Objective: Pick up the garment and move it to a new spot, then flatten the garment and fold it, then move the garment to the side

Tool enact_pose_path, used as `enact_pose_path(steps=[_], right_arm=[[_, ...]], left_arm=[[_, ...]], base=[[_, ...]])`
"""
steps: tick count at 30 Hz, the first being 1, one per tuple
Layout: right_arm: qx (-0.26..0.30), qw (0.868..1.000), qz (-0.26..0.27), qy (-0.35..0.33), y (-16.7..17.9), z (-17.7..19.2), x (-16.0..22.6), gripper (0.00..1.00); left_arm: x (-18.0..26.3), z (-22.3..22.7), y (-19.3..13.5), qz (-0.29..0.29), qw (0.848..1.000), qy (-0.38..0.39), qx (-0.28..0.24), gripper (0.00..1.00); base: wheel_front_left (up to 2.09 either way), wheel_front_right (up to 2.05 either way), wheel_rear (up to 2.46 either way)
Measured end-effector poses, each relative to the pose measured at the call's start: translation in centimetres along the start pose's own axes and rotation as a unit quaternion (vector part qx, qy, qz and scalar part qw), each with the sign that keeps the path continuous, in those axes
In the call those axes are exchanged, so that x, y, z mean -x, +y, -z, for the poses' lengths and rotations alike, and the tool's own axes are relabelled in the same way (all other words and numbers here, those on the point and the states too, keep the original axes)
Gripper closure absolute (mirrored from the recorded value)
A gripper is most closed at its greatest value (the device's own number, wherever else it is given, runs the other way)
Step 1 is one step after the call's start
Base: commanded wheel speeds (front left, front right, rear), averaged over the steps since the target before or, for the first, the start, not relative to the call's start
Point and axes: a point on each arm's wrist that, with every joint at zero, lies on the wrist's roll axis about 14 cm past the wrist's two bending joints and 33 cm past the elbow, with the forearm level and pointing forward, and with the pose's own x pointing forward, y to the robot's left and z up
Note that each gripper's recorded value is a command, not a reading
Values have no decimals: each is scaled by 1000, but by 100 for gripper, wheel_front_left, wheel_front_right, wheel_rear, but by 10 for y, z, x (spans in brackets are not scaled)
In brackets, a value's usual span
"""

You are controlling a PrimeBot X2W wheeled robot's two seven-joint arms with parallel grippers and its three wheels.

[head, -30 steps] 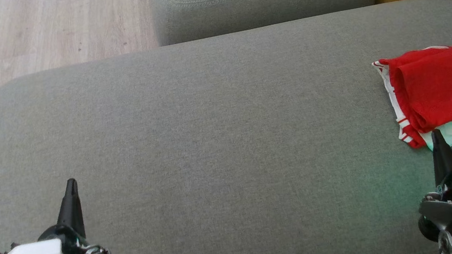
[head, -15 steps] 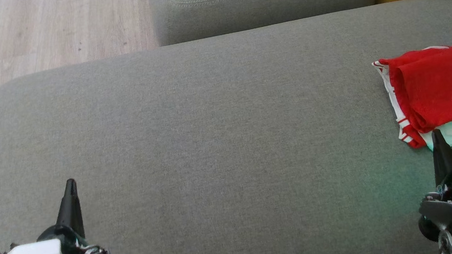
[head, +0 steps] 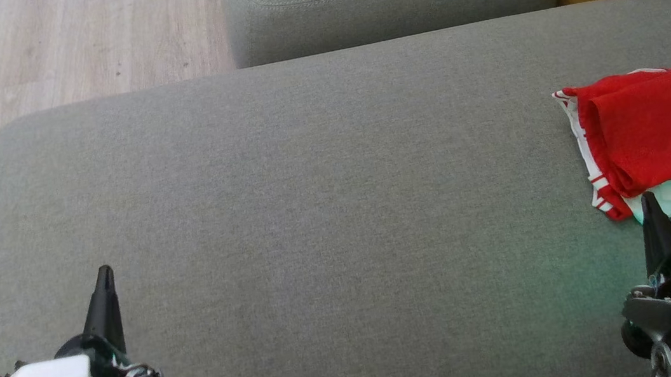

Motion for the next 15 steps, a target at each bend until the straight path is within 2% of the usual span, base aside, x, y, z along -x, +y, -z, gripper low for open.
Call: enact_pose_path(steps=[15], right_arm=[[0, 1000, 0, 0, 0, 0, 0, 100]], left_arm=[[0, 1, 0, 0, 1000, 3, 0, 100]], base=[[0, 0, 0]])
